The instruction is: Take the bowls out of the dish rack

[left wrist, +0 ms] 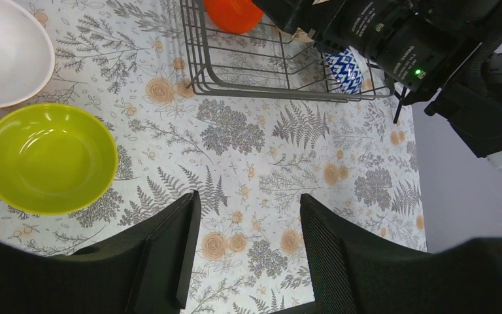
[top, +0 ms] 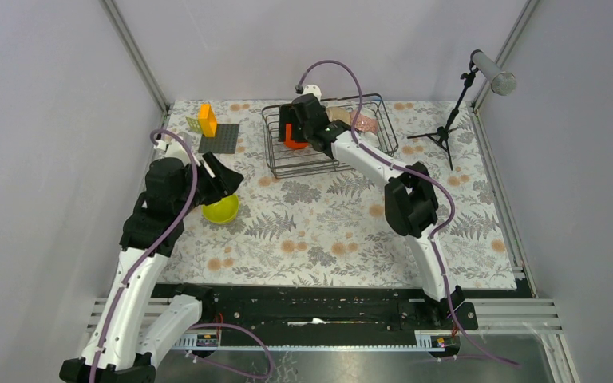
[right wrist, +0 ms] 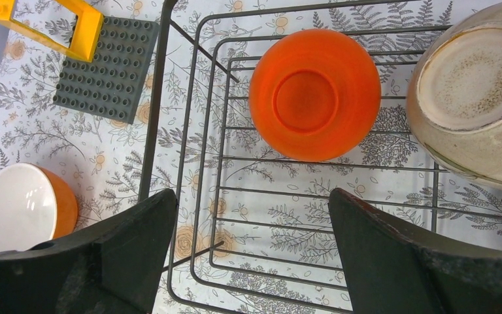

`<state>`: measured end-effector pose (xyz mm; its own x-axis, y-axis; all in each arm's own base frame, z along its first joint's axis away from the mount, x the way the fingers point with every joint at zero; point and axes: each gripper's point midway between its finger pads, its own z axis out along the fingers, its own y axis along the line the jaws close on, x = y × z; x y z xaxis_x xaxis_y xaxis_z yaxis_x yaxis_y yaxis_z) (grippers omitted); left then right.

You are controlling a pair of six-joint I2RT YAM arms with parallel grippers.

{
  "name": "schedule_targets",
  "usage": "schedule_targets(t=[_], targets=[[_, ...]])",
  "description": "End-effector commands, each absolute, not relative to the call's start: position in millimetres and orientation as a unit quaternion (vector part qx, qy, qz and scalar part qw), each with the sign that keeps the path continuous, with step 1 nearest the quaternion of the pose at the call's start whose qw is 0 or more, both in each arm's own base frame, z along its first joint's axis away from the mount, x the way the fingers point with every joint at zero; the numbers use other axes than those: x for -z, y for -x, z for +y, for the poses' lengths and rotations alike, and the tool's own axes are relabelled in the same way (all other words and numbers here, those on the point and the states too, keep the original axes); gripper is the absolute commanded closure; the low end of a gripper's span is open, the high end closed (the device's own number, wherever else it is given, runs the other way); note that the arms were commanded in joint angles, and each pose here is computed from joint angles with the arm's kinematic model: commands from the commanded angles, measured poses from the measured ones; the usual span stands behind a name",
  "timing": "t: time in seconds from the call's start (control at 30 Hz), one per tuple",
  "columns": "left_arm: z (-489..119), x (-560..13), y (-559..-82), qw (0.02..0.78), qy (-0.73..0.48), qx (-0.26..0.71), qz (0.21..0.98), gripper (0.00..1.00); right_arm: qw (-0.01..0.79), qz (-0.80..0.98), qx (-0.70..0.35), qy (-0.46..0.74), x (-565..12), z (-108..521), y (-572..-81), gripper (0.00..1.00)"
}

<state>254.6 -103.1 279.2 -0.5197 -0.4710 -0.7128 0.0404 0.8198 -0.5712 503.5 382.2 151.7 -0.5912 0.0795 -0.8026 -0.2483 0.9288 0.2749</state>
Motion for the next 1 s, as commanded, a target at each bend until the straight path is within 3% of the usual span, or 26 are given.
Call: schedule_targets(t=[0.0, 0.97], targets=[[-101.6, -287.2, -257.9, 0.493, 0.139, 0.277, 0.813, 0.38, 0.495, 0.844, -0.204, 0.039, -210.0, 383.6, -501.3, 0.07], [-108.5, -269.5, -296.1, 0.487, 0.174, 0.288, 0.806, 0.36, 0.474, 0.853, -0.215, 0.033, -197.3, 380.6, -495.0, 0.03]])
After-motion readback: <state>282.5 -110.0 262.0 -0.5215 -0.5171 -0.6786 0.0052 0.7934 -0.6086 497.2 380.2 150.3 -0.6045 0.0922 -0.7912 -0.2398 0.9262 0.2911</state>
